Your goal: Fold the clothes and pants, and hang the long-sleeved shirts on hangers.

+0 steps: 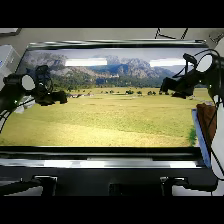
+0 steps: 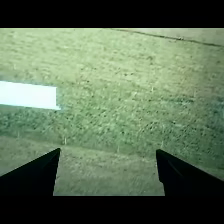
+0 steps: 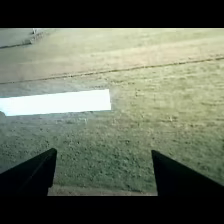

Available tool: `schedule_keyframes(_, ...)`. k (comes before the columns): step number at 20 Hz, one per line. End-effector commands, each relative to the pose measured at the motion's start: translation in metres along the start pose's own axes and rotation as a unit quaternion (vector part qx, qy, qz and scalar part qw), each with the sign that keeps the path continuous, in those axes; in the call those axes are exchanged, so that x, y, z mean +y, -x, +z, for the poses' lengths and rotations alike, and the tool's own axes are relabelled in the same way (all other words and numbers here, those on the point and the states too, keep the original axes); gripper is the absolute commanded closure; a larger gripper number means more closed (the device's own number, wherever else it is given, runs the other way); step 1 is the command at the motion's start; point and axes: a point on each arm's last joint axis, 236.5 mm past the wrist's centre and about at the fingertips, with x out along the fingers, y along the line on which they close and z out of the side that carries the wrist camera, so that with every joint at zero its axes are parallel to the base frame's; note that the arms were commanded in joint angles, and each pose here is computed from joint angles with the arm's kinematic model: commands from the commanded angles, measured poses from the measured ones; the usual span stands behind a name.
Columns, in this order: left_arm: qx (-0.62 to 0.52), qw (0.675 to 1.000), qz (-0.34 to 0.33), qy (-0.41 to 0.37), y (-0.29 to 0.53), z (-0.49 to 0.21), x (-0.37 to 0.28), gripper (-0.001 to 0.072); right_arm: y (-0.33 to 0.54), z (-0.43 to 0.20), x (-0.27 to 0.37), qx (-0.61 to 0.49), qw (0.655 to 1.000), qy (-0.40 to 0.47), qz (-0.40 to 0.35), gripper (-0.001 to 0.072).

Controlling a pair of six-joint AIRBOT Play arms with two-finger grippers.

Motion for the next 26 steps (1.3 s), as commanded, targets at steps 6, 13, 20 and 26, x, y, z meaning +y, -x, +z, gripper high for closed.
schedule_keyframes(6,-0.190,0.906,-0.092,0.366,0.022,0.138,0.137,-0.0010,0.003,0.043,-0.001,-0.090,0.996,0.017,-0.004,0.0021)
schedule_keyframes(13,-0.102,0.832,-0.111,0.534,-0.006,0.042,0.292,-0.0011,0.000,0.025,-0.002,-0.053,0.998,0.035,-0.007,0.0032)
schedule_keyframes(20,-0.123,0.806,-0.153,0.559,-0.079,0.050,0.286,-0.0011,0.000,0.017,0.009,-0.036,0.999,0.017,0.019,0.0032)
schedule_keyframes(26,-0.196,0.810,-0.149,0.533,-0.089,0.090,0.278,0.0179,-0.001,-0.013,0.005,0.028,0.999,0.014,0.011,0.0032)
